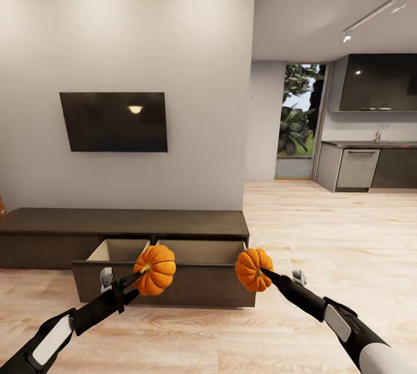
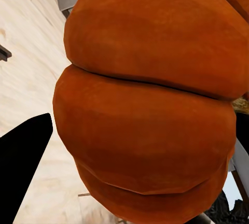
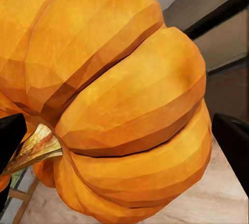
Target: Place each of the two pumpkins and all three candles from the living room inside a cabinet in the living room (use any cabinet), then make sure every cabinet is closed, and position the cauldron so it is next to a table in the living room.
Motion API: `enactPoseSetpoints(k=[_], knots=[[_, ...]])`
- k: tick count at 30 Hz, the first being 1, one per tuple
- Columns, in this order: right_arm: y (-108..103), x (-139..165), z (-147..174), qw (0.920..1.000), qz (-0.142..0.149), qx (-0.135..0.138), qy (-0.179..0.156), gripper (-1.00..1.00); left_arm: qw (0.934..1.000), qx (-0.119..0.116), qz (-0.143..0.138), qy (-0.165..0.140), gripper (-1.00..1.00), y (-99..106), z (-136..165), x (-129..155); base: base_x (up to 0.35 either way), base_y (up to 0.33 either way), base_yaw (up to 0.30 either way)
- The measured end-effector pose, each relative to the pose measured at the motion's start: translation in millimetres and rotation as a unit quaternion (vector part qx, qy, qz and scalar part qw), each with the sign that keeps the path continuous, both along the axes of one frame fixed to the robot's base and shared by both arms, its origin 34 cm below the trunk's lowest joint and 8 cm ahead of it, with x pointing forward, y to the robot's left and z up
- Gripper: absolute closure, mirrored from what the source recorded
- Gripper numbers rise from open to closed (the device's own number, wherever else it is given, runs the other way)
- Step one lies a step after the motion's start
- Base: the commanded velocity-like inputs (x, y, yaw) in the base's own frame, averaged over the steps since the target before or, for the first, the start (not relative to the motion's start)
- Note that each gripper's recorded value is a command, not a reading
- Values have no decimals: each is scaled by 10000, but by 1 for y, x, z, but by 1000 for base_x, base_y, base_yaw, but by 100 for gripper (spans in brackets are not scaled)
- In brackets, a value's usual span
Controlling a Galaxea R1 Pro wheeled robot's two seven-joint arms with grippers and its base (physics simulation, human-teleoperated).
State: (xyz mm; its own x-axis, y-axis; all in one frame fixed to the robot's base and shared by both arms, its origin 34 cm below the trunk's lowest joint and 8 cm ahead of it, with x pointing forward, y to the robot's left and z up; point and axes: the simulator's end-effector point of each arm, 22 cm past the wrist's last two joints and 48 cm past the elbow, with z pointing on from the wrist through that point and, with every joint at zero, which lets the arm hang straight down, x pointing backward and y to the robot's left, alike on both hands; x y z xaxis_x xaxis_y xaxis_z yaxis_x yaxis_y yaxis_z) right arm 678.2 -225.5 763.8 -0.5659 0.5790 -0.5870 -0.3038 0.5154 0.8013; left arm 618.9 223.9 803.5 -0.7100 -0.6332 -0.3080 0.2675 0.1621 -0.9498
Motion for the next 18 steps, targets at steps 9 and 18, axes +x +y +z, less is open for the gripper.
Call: enactPoseSetpoints(k=[9, 18], knots=[[2, 1, 11, 9995, 60, -295, -89, 100, 10000, 10, -1, 6, 100, 0, 16, 2, 0, 0, 0], [4, 4, 32, 9994, 96, -307, -137, 100, 10000, 9, -4, 7, 100, -1, 33, 3, 0, 0, 0]])
